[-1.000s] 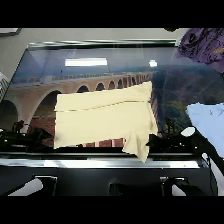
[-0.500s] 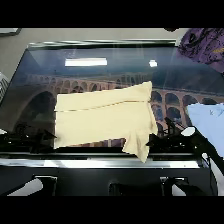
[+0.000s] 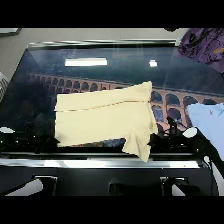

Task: Fold the clothes and pants, and hang the long-sleeved shirts on hangers.

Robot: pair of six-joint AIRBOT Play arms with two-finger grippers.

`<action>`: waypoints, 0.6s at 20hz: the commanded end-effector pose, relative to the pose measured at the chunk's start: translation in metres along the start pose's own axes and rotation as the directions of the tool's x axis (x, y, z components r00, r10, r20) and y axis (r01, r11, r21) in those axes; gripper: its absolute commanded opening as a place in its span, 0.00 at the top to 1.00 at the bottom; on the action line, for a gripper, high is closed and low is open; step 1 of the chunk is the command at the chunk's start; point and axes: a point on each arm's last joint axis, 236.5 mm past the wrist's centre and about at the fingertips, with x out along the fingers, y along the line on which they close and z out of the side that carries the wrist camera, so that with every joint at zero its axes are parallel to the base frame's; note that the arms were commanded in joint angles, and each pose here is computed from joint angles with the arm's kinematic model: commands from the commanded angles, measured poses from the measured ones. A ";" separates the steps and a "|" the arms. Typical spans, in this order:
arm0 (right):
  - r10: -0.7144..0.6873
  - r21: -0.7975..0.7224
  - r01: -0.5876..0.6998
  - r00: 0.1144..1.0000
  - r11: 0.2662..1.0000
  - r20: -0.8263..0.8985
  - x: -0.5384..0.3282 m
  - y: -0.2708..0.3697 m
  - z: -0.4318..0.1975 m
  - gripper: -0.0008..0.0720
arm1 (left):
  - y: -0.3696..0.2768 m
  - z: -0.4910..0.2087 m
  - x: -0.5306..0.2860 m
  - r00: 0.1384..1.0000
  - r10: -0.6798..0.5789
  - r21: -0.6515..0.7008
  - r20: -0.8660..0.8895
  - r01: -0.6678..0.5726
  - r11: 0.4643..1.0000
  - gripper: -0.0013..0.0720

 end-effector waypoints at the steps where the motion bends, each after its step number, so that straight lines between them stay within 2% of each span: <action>1: 0.009 0.008 -0.010 0.999 1.000 0.036 -0.008 0.006 0.004 0.94 | -0.006 -0.005 -0.001 1.000 -0.019 0.003 -0.022 0.019 1.000 0.95; 4: -0.010 0.012 0.009 0.999 1.000 0.051 -0.020 0.008 -0.002 0.94 | -0.012 -0.008 -0.014 1.000 -0.013 0.013 -0.012 0.013 1.000 0.96; 12: 0.022 -0.054 -0.016 0.994 0.998 0.111 -0.092 0.047 -0.070 0.94 | -0.012 -0.043 -0.069 0.986 0.124 0.021 0.108 -0.127 0.992 0.96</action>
